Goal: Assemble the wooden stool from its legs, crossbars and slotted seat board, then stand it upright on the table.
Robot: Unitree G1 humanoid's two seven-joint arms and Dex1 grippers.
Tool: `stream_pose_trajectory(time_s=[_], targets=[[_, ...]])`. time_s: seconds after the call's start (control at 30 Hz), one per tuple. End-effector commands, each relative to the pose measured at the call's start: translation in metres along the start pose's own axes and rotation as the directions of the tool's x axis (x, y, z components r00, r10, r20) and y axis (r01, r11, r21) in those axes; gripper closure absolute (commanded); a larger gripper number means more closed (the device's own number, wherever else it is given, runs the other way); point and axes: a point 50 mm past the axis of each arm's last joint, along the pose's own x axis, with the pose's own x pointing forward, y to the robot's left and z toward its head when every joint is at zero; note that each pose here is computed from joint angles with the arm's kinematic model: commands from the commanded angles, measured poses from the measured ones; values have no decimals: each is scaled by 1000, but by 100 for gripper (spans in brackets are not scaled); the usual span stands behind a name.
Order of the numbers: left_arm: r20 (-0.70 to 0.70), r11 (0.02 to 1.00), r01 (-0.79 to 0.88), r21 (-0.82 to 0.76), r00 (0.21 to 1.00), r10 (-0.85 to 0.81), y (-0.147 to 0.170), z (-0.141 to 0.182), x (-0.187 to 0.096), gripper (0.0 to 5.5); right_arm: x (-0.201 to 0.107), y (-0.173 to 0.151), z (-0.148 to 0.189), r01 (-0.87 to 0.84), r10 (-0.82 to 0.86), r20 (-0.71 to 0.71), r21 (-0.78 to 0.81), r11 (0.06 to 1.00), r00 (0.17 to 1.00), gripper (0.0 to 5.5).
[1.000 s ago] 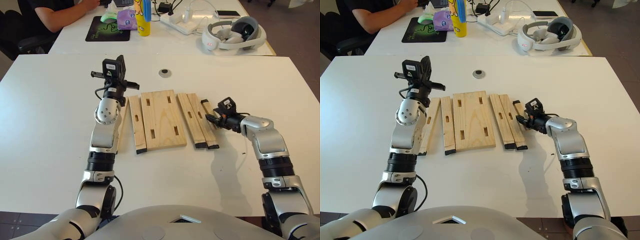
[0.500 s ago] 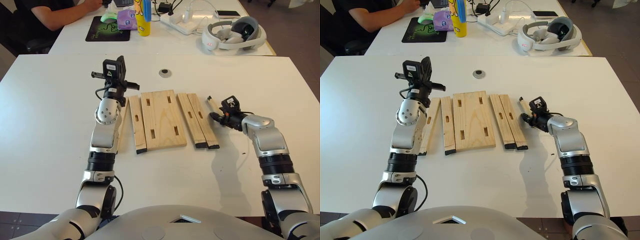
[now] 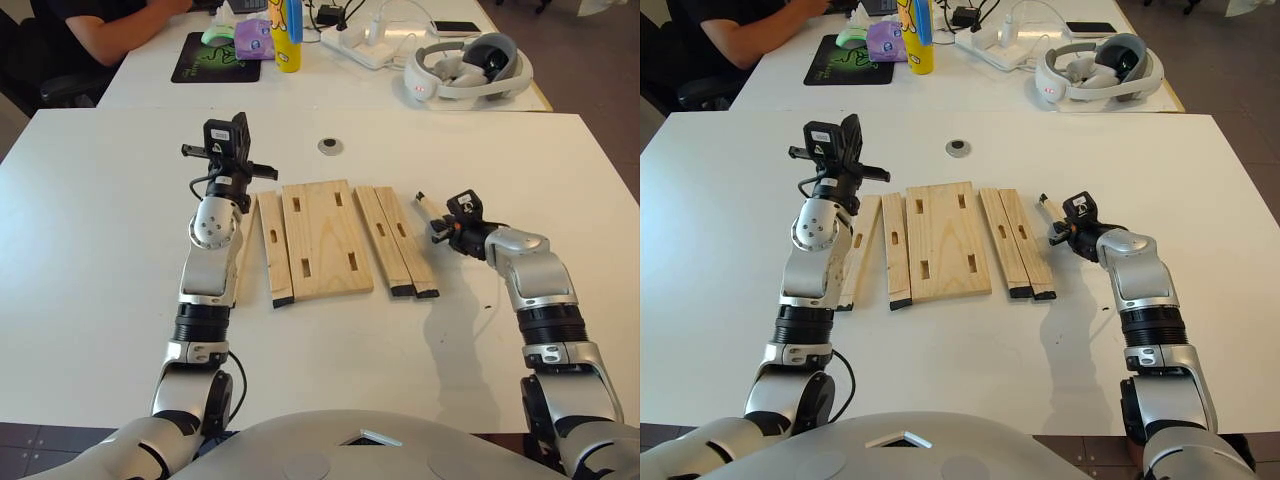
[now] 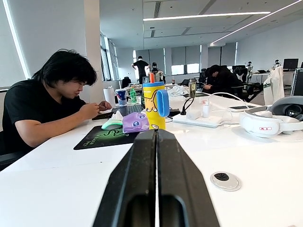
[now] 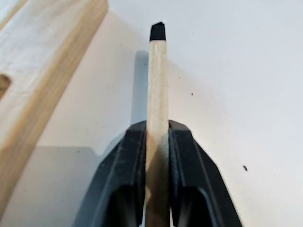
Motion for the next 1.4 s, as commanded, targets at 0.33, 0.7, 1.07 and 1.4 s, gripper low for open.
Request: stream_pose_trajectory(time_s=[0.33,0.7,1.07,1.4], targets=[[128,748,503,-433,856,-501,-3,27,0,354,-29,35,81,-429,243,621,167,888,745,508],[284,236,698,-676,542,-791,-10,58,-27,244,-72,76,97,-888,591,704,125,443,394,508],[261,155,656,-739,491,-831,-23,57,-32,244,-83,83,96,-933,652,688,110,342,320,508],[314,77,670,-738,443,-840,-31,62,-40,262,-86,92,84,-943,713,632,91,321,304,508]])
